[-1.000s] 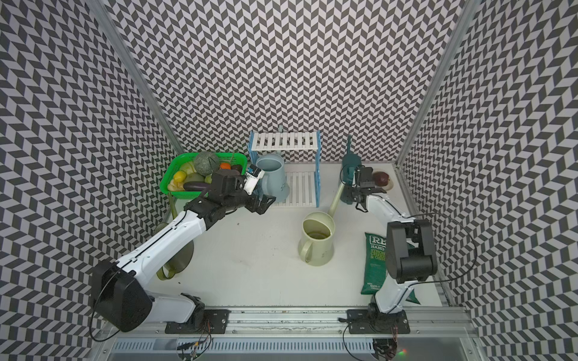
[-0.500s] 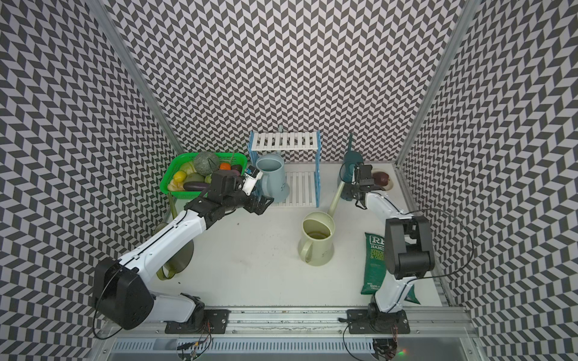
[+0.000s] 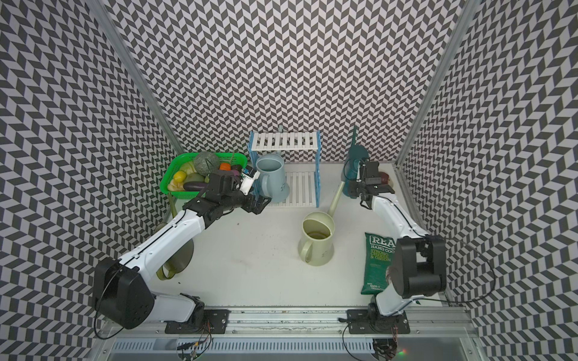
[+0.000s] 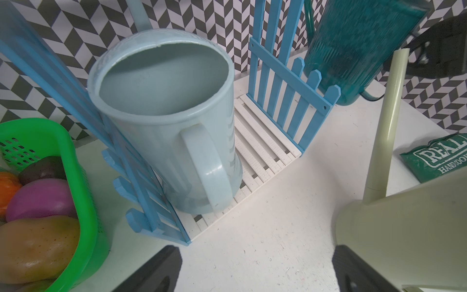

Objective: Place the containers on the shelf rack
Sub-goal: 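Pick up a container from the center of the board, then place the container on the shelf.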

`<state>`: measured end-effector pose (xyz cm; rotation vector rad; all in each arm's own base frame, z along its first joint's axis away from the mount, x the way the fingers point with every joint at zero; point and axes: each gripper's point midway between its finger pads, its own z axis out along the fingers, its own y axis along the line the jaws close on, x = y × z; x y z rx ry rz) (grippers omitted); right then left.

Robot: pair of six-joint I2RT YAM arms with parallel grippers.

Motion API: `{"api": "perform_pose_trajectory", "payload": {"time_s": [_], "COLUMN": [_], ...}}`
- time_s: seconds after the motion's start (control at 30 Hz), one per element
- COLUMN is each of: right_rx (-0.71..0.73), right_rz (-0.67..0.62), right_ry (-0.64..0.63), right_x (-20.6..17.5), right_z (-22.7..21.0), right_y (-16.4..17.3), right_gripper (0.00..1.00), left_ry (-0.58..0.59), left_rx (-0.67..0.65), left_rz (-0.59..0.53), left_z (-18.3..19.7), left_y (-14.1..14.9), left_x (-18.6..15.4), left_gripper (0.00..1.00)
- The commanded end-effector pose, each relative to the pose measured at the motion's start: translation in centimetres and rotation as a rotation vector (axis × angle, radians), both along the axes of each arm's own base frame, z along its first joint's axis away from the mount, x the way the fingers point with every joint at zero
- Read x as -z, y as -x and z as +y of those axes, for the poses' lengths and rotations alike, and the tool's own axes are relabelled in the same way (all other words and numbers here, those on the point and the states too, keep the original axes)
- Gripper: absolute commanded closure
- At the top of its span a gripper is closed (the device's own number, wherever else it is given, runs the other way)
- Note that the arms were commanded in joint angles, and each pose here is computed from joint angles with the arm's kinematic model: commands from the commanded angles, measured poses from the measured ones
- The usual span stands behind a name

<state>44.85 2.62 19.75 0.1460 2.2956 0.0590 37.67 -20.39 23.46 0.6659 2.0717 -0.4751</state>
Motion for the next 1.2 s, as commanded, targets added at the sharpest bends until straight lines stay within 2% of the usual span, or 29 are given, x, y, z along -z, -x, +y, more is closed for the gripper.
{"api": "perform_pose_trajectory", "payload": {"time_s": [0.0,0.37,0.47,0.67,0.87,1.03,1.17], "right_rx": [0.033,0.010,-0.050,-0.185,-0.301,-0.366,-0.380], "right_rz": [-0.193,-0.378,-0.392,-0.400,-0.382,-0.329,-0.282], "right_ry": [0.018,-0.007,-0.032,-0.098,-0.164,-0.196,-0.223], "right_x": [-7.0,-17.4,-19.6,-22.5,-22.7,-20.7,-18.2], "right_z": [-0.7,-0.6,1.5,8.5,16.1,21.1,23.2], "right_y": [0.2,6.9,8.3,11.1,13.4,14.9,16.2], "right_gripper": [0.99,1.00,1.00,1.00,1.00,1.00,1.00], "left_ry": [0.009,0.040,0.046,0.053,0.049,0.049,0.042], "left_rx": [-0.034,-0.178,-0.195,-0.222,-0.288,-0.302,-0.317], "left_rz": [-0.030,-0.091,-0.086,-0.068,-0.074,-0.076,-0.084], "left_z": [0.9,4.3,4.7,5.0,6.1,6.2,6.5], "left_y": [-0.2,-2.1,-2.6,-3.3,-4.1,-4.6,-5.0], "left_x": [-1.1,-3.5,-3.5,-3.1,-2.7,-2.3,-2.1], "left_gripper": [0.00,0.00,0.00,0.00,0.00,0.02,0.04]}}
